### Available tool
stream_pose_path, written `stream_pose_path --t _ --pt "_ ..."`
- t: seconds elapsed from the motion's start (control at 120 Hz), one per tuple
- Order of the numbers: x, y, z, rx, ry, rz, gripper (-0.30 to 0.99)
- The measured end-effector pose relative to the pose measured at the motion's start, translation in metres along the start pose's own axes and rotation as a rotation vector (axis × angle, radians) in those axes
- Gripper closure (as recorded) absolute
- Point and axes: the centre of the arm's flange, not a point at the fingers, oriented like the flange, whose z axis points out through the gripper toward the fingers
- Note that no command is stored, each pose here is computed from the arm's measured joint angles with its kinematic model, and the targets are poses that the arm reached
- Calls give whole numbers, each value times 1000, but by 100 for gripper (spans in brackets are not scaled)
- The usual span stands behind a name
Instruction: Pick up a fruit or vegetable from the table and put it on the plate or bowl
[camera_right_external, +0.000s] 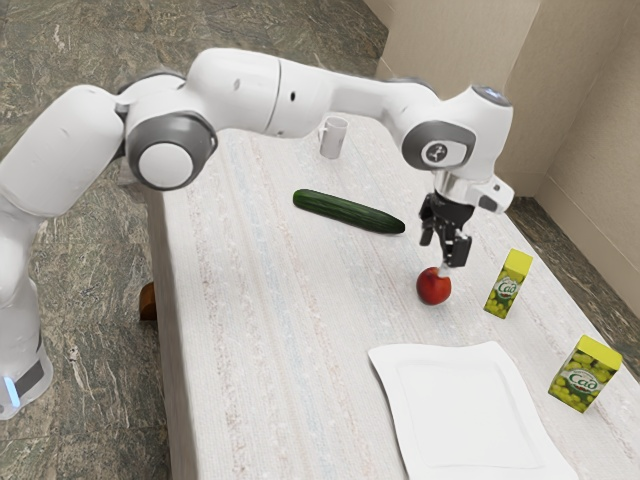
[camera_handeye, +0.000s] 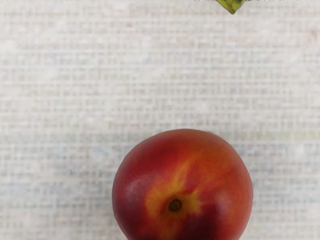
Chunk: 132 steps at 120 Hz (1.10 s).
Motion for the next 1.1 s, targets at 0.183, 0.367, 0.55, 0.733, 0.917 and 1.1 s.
stream_pose_path --t 0.183,0.367,0.55,0.733,0.917,1.1 --pt "4 -3 7 -5 8 -7 0" --pt "8 -3 28 -9 -8 -7 0" --pt "11 -1 45 -15 -19 -8 0" --pt "14 1 58 -17 -24 -6 0" --pt "16 5 60 -21 -18 -2 12" --pt "17 8 64 -24 -16 -1 28"
